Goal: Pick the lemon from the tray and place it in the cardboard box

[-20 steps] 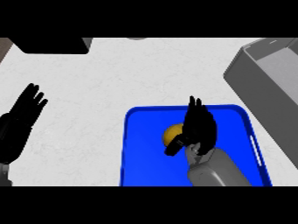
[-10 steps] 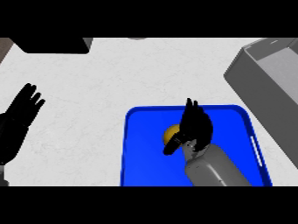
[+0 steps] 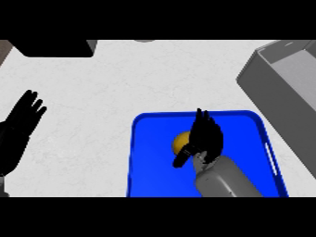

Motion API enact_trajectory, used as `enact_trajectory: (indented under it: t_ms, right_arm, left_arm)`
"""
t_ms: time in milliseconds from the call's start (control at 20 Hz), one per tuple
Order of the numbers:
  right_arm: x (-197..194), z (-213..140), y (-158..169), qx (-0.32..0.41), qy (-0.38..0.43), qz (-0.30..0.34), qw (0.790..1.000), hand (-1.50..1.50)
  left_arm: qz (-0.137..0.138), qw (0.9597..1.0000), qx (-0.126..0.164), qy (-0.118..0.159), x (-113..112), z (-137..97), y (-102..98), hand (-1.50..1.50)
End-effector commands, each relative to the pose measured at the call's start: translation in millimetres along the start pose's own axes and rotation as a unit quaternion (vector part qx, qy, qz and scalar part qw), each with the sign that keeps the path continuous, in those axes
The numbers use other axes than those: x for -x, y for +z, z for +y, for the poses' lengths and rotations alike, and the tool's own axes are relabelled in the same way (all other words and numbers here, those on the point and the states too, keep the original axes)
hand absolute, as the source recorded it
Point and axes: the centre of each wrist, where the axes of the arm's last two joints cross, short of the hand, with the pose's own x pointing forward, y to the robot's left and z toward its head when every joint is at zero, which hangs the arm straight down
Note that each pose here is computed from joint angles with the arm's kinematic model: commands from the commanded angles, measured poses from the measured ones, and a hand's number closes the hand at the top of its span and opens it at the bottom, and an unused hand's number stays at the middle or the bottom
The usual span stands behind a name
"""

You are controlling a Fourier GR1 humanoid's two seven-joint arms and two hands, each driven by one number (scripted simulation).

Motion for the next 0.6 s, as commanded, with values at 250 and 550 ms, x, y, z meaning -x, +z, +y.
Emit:
enact_trajectory:
  t_ms: [250,550]
  right_arm:
    - [-24,3,14,0.033,0.013,0.059,0.998,1.5]
    - [-8,4,-10,0.044,0.009,0.05,0.998,1.5]
  left_arm:
    - [-0.006,1.0,-0.001,-0.002,2,2,-13,0.0]
    - [-0.003,1.0,0.002,0.0,1,-3,1,0.0]
